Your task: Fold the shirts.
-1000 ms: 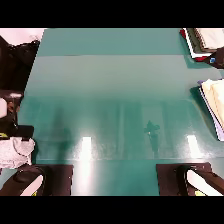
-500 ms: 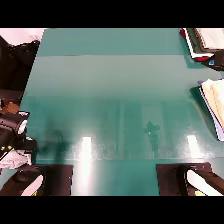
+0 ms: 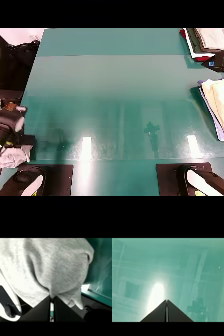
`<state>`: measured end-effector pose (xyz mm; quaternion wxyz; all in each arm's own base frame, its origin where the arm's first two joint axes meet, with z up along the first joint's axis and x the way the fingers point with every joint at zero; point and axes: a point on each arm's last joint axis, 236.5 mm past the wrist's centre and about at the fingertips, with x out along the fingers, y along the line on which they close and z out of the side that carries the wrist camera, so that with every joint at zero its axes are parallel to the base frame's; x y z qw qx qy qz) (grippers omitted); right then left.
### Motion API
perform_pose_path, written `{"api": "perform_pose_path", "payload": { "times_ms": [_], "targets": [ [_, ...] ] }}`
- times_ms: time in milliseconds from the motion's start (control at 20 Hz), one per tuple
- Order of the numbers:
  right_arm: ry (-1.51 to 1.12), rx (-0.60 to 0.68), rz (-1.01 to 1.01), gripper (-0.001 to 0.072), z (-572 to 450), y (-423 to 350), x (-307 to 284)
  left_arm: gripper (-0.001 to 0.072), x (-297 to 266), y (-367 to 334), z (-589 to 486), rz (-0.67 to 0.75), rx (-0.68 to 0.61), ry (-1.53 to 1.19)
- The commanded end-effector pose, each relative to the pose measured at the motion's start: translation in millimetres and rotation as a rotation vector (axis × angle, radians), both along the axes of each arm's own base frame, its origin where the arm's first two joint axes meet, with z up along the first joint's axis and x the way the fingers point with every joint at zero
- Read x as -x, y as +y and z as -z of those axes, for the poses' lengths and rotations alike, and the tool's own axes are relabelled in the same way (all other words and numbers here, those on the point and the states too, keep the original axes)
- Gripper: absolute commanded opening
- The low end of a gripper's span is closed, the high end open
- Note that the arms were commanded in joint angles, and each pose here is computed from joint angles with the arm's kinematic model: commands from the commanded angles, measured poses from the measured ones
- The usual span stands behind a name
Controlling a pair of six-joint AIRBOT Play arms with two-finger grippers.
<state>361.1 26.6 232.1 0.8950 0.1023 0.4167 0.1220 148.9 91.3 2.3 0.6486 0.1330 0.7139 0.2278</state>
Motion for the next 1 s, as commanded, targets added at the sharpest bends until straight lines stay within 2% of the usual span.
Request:
{"api": "perform_pose_path", "payload": {
  "times_ms": [0,250,350,550,750,950],
  "targets": [
    [-0.045,-0.001,0.018,0.0014,-7.0,-2.2,-8.6,0.0022,-53.1,-15.0,-64.9,0.019,0.071,-0.239],
    [-0.056,-0.002,0.022,0.0014,-8.7,-2.8,-10.6,0.0022,-120.0,-114.0,-226.4,0.243,0.5,-0.742],
    [-0.055,-0.003,0.021,0.0014,-8.6,-2.5,-10.4,0.0022,-128.2,-165.8,-288.0,0.398,0.699,-0.916],
    [-0.058,-0.009,0.019,0.0014,-9.8,-1.0,-10.8,0.0021,-117.0,-257.9,-345.7,0.629,1.099,-0.989],
    [-0.058,-0.01,0.019,0.0014,-9.7,-1.0,-10.7,0.0021,-139.5,-290.0,-326.7,0.654,1.25,-0.868],
    [-0.056,-0.01,0.019,0.0014,-9.5,-0.9,-10.4,0.0021,-187.5,-299.6,-276.1,0.638,1.259,-0.746]
  ]
}}
